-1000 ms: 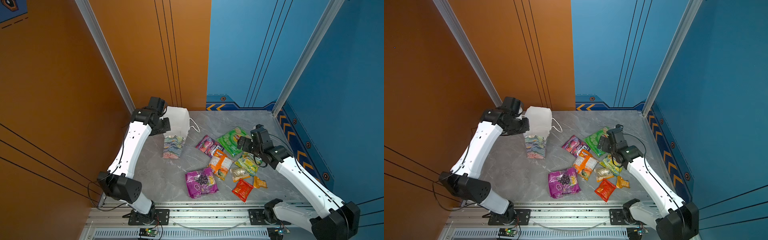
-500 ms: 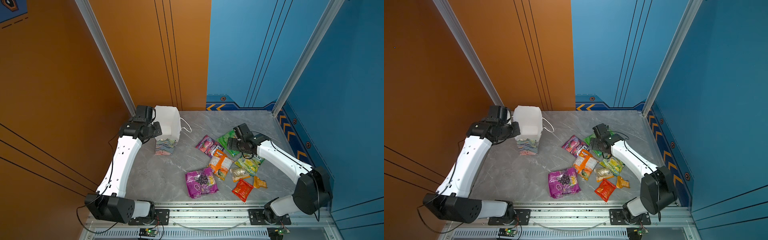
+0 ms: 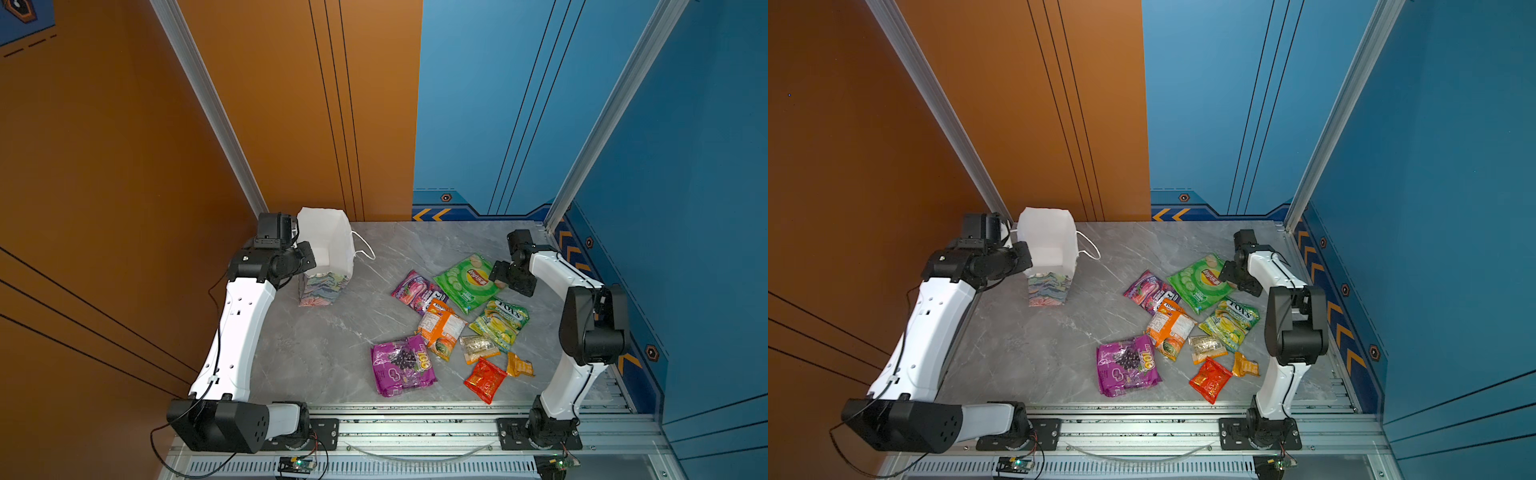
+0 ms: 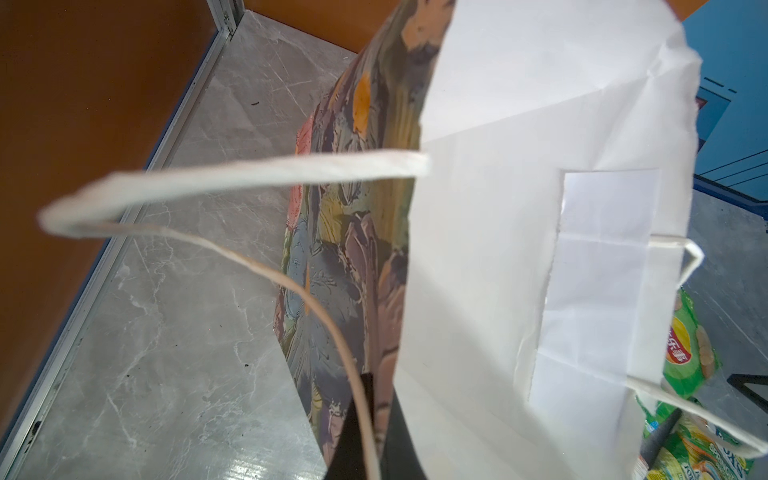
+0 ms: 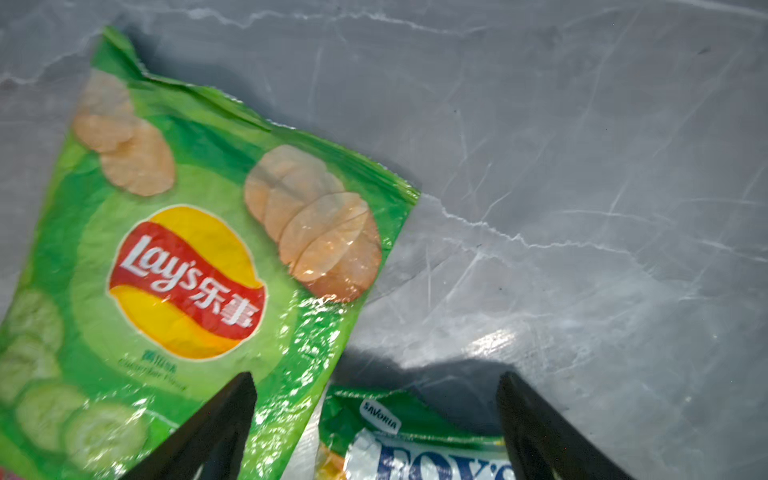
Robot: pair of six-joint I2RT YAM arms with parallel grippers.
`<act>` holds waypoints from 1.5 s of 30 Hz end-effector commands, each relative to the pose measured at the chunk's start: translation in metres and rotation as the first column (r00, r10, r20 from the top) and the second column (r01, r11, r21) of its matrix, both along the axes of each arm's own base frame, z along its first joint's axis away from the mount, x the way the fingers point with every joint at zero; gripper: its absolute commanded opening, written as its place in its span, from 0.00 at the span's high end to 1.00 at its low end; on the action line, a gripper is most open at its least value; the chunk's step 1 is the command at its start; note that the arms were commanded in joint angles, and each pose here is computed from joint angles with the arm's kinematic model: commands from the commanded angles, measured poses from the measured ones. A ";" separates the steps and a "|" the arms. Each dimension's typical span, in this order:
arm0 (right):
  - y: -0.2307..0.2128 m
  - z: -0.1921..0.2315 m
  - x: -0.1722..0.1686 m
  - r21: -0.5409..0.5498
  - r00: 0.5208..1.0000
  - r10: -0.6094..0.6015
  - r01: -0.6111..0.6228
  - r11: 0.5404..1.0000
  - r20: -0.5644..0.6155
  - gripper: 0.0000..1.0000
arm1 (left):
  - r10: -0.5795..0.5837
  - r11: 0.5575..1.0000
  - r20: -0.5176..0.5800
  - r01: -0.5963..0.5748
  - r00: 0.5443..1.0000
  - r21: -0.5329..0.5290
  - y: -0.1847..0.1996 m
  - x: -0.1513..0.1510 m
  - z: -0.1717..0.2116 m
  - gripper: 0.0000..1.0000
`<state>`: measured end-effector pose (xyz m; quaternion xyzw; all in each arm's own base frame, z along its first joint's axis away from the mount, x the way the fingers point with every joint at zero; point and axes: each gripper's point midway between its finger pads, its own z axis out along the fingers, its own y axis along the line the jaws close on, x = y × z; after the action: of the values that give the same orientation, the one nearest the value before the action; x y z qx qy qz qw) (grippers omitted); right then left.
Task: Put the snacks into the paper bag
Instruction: 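Hold the bag with the left gripper while the right lowers onto the Lay's bag, then close the right gripper on the Lay's bag's edge and lift it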
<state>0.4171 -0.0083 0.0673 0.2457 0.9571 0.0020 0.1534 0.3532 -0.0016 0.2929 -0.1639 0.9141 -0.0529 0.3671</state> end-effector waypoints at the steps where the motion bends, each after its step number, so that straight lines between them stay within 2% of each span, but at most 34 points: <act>1: 0.006 -0.002 0.005 0.042 1.000 -0.005 0.006 0.999 -0.018 0.08 | -0.009 1.000 0.021 0.009 1.000 -0.014 -0.001 -0.001 0.004 1.00; 12: 0.018 -0.036 0.025 0.098 0.998 0.002 0.005 0.995 -0.069 0.16 | -0.004 1.000 0.010 0.004 1.000 -0.016 0.001 0.001 0.000 1.00; 17: 0.023 -0.055 0.026 0.061 0.991 0.038 -0.030 0.998 -0.132 0.32 | -0.005 1.000 0.010 0.005 1.000 -0.016 0.001 0.001 0.000 1.00; 24: 0.024 -0.075 0.021 0.062 0.984 0.030 -0.019 0.998 -0.178 0.59 | -0.003 1.000 0.007 0.003 1.000 -0.020 0.002 0.001 -0.001 1.00; 31: 0.026 -0.062 0.024 0.064 0.993 0.024 -0.017 0.998 -0.119 0.86 | -0.008 0.999 0.006 0.009 1.000 -0.031 0.000 0.002 -0.002 1.00; 35: 0.030 -0.055 0.025 0.081 0.997 0.022 -0.015 0.997 -0.079 0.96 | -0.009 0.999 0.008 0.009 1.000 -0.031 0.000 0.002 -0.001 1.00; 41: 0.034 -0.025 0.024 0.113 1.000 0.017 -0.019 0.993 0.018 0.99 | -0.010 0.999 0.008 0.010 1.000 -0.031 0.000 0.002 -0.001 1.00; 45: 0.048 -0.015 0.013 0.206 0.998 -0.007 -0.006 0.979 0.065 1.00 | -0.010 0.999 0.005 0.010 1.000 -0.030 0.000 0.002 -0.002 1.00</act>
<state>0.4314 0.0228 0.0335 0.2501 0.9566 0.0582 0.1380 0.3555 -0.0017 0.2949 -0.1645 0.9117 -0.0641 0.3711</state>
